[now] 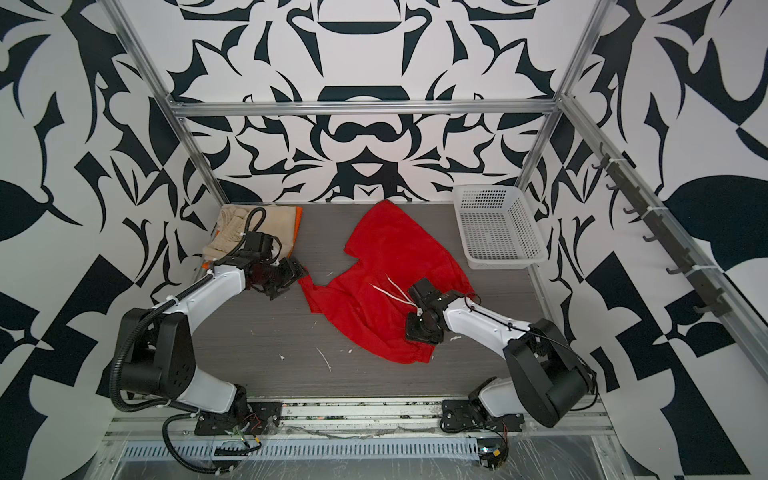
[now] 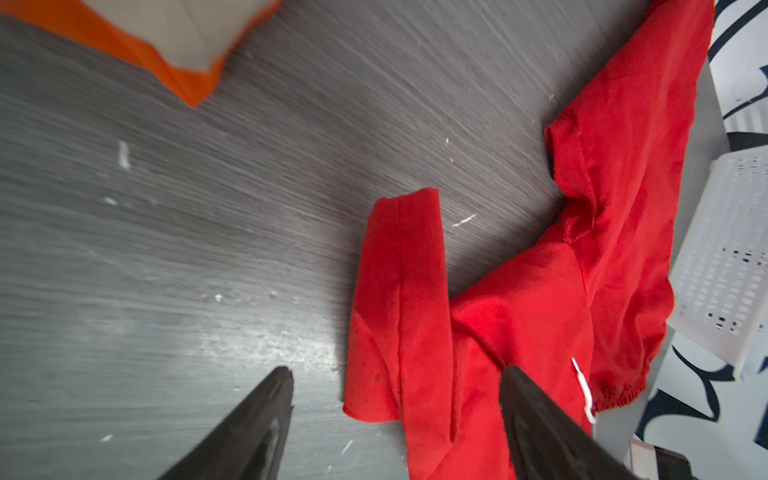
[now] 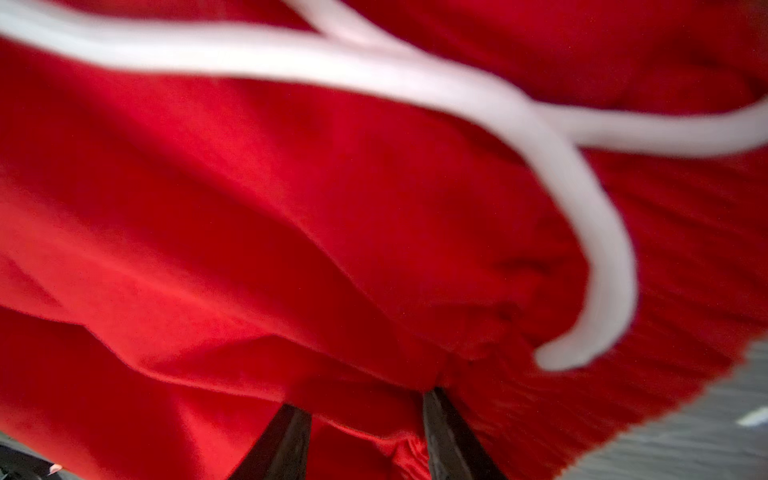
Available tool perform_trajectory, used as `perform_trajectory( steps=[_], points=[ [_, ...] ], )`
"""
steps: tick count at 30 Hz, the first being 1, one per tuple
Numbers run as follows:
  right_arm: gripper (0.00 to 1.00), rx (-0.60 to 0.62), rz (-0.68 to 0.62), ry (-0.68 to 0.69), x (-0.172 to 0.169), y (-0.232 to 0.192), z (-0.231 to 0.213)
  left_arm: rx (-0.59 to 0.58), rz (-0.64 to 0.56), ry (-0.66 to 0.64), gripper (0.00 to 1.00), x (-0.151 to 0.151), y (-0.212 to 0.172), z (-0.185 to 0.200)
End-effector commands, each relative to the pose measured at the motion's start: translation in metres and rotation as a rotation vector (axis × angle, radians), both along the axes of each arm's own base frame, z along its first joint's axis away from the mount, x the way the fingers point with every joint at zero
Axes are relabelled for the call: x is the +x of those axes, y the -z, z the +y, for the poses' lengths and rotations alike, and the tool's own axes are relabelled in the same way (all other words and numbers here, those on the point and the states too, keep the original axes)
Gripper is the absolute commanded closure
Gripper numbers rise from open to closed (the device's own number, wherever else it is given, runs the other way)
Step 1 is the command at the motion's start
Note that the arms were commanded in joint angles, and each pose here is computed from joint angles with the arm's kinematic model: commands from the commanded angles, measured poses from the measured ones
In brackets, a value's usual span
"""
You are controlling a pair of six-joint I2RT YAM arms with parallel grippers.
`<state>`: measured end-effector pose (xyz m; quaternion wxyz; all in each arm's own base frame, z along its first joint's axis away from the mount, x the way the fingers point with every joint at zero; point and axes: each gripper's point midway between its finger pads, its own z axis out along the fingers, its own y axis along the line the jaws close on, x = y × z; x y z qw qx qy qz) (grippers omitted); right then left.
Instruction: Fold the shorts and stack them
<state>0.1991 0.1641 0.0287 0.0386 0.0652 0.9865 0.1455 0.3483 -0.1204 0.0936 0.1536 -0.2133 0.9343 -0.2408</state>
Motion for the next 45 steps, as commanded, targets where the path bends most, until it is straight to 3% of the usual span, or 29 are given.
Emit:
perform_trajectory(
  steps=[1, 8, 10, 14, 16, 19, 22, 25, 27, 29, 30, 33, 35, 40, 45],
  points=[
    [0.52, -0.026, 0.004, -0.023, 0.0, -0.005, -0.002, -0.052, 0.041, -0.003, 0.19, 0.0, 0.006, -0.009],
    [0.52, 0.009, -0.003, -0.018, 0.003, -0.002, 0.005, -0.068, 0.058, 0.011, 0.25, 0.009, 0.015, -0.02],
    [0.52, 0.02, -0.006, -0.018, 0.002, -0.002, 0.006, -0.059, 0.07, 0.016, 0.36, 0.014, 0.024, -0.021],
    [0.52, 0.023, -0.021, -0.011, 0.002, -0.002, 0.004, -0.035, 0.042, 0.061, 0.67, 0.033, 0.026, -0.03],
    [0.52, 0.015, -0.031, -0.003, 0.004, -0.003, 0.0, -0.063, -0.035, 0.095, 0.8, 0.049, 0.0, -0.04],
    [0.52, 0.019, -0.041, 0.023, 0.01, -0.004, -0.005, -0.084, -0.218, 0.17, 0.91, 0.063, -0.061, -0.058],
    [0.52, 0.02, -0.04, 0.037, 0.014, -0.002, -0.01, -0.123, -0.456, 0.254, 0.96, 0.056, -0.129, -0.074],
    [0.52, 0.015, -0.024, 0.031, 0.014, 0.003, -0.012, -0.138, -0.669, 0.267, 0.97, 0.033, -0.168, -0.07],
    [0.52, 0.012, -0.011, 0.026, 0.013, 0.006, -0.013, -0.094, -0.691, 0.172, 0.97, 0.016, -0.164, -0.048],
    [0.52, 0.007, 0.001, 0.023, 0.01, 0.01, -0.014, -0.049, -0.619, 0.113, 0.94, -0.005, -0.133, -0.029],
    [0.52, 0.003, 0.006, 0.022, 0.009, 0.011, -0.014, -0.042, -0.569, 0.069, 0.87, -0.017, -0.115, -0.02],
    [0.52, 0.001, 0.021, 0.014, 0.005, 0.012, -0.015, 0.051, -0.277, -0.186, 0.54, -0.058, -0.039, 0.024],
    [0.52, 0.003, 0.022, 0.005, 0.005, 0.009, -0.014, 0.052, -0.162, -0.228, 0.39, -0.082, -0.015, 0.031],
    [0.51, 0.033, -0.041, -0.013, 0.013, -0.022, -0.01, 0.044, -0.11, -0.3, 0.26, -0.103, -0.019, 0.041],
    [0.51, 0.072, -0.136, -0.056, 0.029, -0.06, 0.006, 0.079, -0.165, -0.313, 0.19, -0.09, -0.033, 0.047]
  ],
)
